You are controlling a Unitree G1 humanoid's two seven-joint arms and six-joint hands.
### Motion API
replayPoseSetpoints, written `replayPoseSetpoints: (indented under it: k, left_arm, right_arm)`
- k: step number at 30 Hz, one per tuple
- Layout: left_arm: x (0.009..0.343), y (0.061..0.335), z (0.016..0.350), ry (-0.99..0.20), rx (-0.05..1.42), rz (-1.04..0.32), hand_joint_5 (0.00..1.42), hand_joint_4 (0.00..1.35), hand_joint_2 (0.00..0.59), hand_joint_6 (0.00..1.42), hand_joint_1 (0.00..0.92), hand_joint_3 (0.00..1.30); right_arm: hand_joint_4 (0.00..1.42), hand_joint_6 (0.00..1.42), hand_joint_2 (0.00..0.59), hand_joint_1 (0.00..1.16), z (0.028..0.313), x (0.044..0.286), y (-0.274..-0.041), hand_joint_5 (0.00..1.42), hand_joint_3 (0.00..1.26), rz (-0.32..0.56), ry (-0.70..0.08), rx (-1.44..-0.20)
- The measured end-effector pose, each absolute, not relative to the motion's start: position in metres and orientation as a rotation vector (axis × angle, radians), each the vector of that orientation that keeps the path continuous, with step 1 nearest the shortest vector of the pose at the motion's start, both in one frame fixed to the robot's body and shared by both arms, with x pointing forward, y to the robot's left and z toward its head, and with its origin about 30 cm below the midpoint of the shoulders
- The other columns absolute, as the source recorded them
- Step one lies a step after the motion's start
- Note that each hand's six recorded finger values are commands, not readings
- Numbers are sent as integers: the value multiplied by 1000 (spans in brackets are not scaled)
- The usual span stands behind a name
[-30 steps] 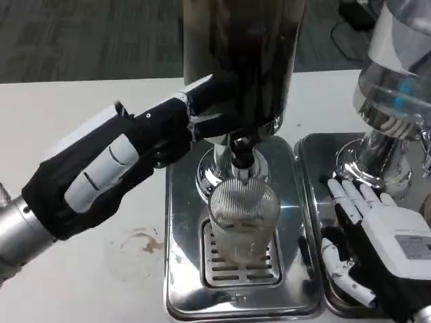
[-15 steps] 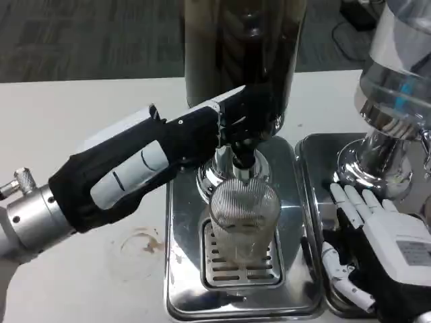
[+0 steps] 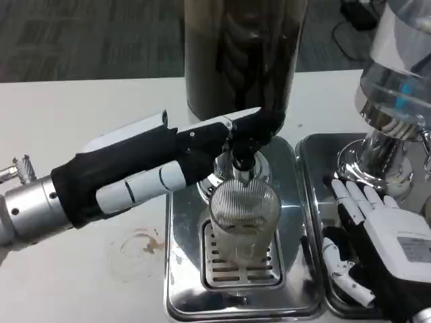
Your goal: Grasp the cup under the faucet to collect the drink, then remove the cup.
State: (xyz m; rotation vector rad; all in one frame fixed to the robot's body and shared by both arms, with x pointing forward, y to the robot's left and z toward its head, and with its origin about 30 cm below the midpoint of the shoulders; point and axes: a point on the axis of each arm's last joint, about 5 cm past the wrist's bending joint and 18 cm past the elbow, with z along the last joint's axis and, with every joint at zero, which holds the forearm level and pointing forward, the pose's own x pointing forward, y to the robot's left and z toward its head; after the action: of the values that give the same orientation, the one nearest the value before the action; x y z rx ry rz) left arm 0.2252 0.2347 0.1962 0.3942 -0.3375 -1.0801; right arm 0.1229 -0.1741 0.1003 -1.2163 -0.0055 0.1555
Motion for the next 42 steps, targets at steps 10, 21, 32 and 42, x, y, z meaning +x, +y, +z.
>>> replayPoseSetpoints:
  k: [10, 21, 32, 42]
  left_arm:
    - [230, 232, 209, -389, 555, -1131, 58, 0, 236, 0, 0, 80]
    - [231, 230, 214, -399, 593, -1156, 66, 0, 265, 0, 0, 100]
    - [231, 224, 223, -442, 633, -1199, 70, 0, 289, 0, 0, 114]
    - [232, 221, 226, -458, 641, -1235, 70, 0, 299, 0, 0, 115]
  right_arm:
    - [0, 0, 578, 72, 100, 124, -173, 0, 20, 145, 2, -1201]
    - [0, 0, 578, 73, 99, 124, -173, 0, 24, 147, 8, -1198]
    - [0, 0, 578, 73, 101, 124, -173, 0, 33, 133, 10, -1197]
    - [0, 0, 578, 74, 102, 125, -173, 0, 42, 123, 26, -1159]
